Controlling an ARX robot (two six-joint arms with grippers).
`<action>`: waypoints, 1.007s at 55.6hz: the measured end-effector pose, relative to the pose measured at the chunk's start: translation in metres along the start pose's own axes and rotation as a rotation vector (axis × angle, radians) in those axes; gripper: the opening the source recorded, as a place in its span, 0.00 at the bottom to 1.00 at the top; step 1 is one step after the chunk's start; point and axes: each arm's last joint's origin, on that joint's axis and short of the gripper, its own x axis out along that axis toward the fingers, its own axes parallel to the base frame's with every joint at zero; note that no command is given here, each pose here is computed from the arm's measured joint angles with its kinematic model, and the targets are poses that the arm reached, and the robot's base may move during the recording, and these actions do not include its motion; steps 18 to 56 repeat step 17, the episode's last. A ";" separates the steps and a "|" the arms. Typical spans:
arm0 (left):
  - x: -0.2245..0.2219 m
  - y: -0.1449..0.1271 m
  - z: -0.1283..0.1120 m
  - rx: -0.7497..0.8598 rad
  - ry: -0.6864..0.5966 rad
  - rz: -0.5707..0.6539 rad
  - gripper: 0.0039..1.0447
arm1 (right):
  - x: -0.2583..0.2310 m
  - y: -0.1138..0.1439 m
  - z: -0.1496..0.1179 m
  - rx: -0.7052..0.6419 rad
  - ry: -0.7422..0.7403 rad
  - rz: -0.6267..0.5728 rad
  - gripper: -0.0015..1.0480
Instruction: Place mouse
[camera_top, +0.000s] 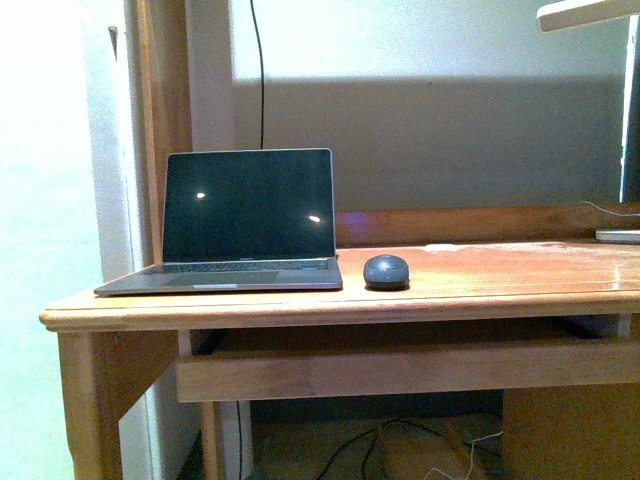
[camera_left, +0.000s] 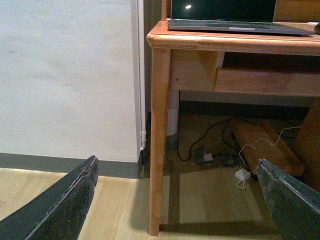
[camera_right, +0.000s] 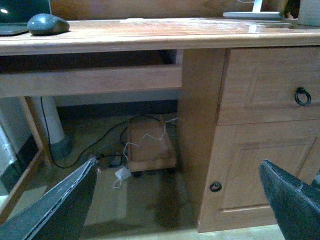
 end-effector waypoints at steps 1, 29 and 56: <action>0.000 0.000 0.000 0.000 0.000 0.000 0.93 | 0.000 0.000 0.000 0.000 0.000 0.000 0.93; 0.000 0.000 0.000 0.000 0.000 0.000 0.93 | 0.000 0.000 0.000 0.000 0.000 0.000 0.93; 0.000 0.000 0.000 0.000 0.000 0.000 0.93 | 0.000 0.000 0.000 0.000 0.000 0.000 0.93</action>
